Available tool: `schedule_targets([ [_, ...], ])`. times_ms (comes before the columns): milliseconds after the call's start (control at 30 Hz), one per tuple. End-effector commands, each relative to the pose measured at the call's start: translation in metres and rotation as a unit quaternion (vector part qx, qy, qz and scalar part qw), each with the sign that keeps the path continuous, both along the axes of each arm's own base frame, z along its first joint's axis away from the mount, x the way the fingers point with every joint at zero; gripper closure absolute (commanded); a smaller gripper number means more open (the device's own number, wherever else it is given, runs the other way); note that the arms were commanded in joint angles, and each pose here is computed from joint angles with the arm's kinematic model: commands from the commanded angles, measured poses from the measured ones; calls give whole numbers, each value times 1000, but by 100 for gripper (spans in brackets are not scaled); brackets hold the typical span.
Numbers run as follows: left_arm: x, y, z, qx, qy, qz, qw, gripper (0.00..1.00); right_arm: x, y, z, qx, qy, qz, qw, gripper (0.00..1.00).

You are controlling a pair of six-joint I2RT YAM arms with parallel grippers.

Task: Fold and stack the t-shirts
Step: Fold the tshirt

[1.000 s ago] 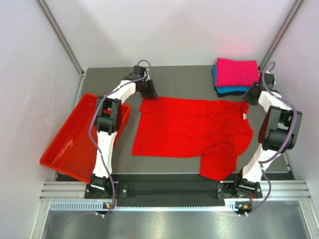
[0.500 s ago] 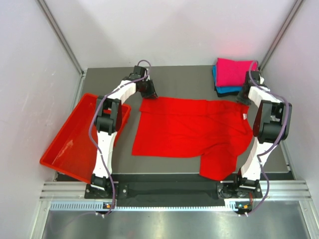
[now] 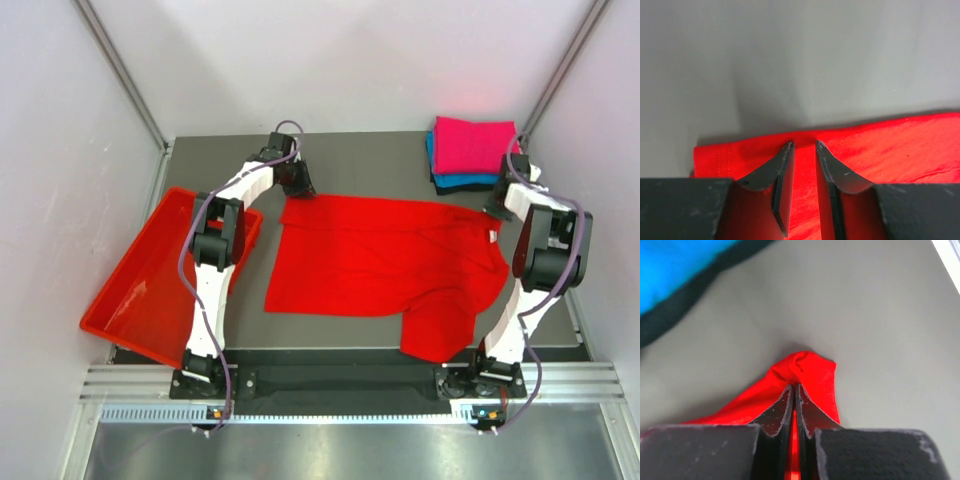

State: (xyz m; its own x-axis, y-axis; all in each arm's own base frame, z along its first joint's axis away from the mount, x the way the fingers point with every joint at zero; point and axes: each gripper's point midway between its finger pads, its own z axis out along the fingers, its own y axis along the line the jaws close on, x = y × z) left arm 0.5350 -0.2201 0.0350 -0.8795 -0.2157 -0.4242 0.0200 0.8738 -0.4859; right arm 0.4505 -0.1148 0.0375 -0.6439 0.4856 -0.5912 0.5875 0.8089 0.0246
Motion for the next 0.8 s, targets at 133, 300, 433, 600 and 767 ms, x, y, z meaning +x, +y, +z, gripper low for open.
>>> schedule_targets([
  [133, -13, 33, -34, 74, 37, 33, 996, 71, 26, -5, 45, 36, -156, -5, 987, 97],
  [300, -9, 45, -31, 91, 32, 46, 994, 71, 45, 5, 44, 68, -195, 21, 978, 92],
  [433, -3, 54, -27, 90, 26, 62, 994, 71, 49, 4, 35, 78, -190, 22, 978, 99],
  [600, 1, 53, -27, 75, 26, 69, 994, 71, 32, -12, 31, 57, -173, -38, 983, 94],
  [767, -4, 52, -33, 73, 36, 69, 994, 71, 17, -23, 21, 47, -151, -70, 985, 78],
])
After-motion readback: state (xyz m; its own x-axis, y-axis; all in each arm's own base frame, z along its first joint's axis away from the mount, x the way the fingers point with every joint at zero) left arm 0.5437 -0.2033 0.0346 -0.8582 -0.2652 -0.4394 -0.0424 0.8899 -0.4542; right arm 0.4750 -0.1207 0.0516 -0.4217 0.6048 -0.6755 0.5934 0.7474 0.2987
